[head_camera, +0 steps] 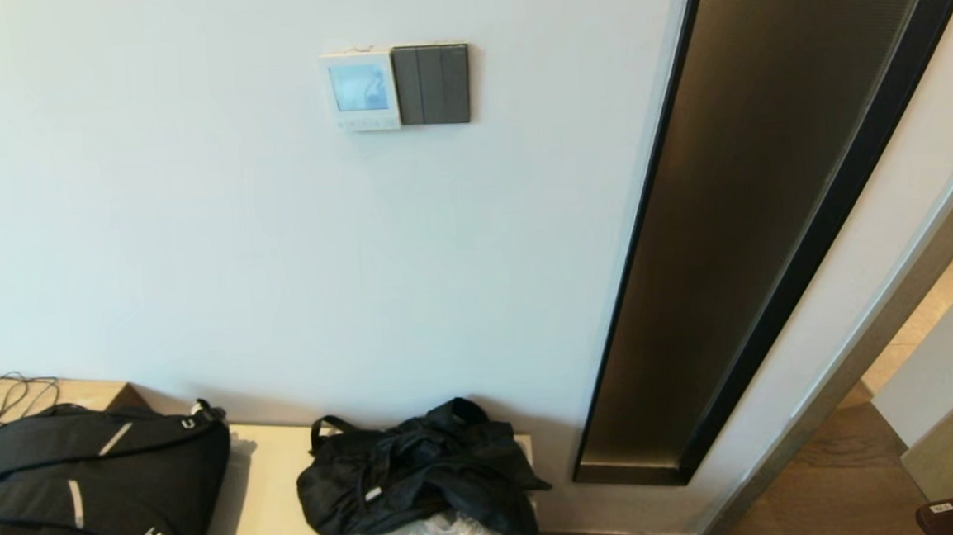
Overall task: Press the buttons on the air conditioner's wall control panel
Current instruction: Turn on the central air conditioner
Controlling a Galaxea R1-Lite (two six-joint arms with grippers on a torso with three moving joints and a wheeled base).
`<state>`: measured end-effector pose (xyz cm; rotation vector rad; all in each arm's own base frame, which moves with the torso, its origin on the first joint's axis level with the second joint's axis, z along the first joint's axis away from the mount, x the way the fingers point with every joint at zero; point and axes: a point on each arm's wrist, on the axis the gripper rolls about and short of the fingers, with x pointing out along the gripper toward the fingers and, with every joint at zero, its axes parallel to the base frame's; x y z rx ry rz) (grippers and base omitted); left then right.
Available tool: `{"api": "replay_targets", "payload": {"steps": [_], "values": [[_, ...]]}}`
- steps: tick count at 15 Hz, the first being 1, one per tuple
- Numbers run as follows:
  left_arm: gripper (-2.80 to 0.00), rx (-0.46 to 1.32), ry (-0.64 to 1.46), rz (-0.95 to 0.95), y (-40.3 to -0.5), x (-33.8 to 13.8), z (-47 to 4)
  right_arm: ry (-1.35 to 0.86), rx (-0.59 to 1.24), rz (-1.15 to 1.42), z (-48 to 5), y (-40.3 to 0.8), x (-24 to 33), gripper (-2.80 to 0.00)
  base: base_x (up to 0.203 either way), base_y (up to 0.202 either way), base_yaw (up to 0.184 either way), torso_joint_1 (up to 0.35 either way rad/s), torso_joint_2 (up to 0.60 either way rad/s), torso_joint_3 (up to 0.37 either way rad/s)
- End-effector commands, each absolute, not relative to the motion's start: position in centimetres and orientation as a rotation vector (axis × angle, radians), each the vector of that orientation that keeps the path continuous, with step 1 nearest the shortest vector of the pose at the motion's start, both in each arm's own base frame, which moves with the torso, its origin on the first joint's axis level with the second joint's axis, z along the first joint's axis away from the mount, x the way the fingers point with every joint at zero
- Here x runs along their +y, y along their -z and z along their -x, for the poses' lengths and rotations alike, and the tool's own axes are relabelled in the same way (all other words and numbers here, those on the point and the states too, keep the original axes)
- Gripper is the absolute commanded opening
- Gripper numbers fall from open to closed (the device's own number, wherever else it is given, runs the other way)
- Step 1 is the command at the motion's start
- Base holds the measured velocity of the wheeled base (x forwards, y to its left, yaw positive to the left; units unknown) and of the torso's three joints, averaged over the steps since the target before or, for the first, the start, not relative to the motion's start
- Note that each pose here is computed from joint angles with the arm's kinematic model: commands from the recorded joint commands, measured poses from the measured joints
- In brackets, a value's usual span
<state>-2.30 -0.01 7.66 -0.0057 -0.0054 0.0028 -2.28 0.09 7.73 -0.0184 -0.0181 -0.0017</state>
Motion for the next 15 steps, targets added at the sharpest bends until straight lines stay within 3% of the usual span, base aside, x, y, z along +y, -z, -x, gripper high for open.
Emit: {"api": "replay_targets", "payload": {"steps": [1,9,15], "values": [[-2.8,-0.005,-0.002,0.001,-7.7,0.0,2.3,0.002,-0.017,0.019,2.3,-7.7,0.1,-2.8,0.0,0.0,0.0,0.0,0.0,0.0],[-2.8,-0.025,0.008,-0.041,-8.3,0.0,2.5,0.002,-0.017,0.019,2.3,-7.7,0.1,-2.8,0.0,0.0,0.0,0.0,0.0,0.0],[-2.8,-0.078,0.058,-0.031,-16.4,-0.1,3.3,0.002,-0.017,0.019,2.3,-7.7,0.1,-2.8,0.0,0.0,0.0,0.0,0.0,0.0]]}}
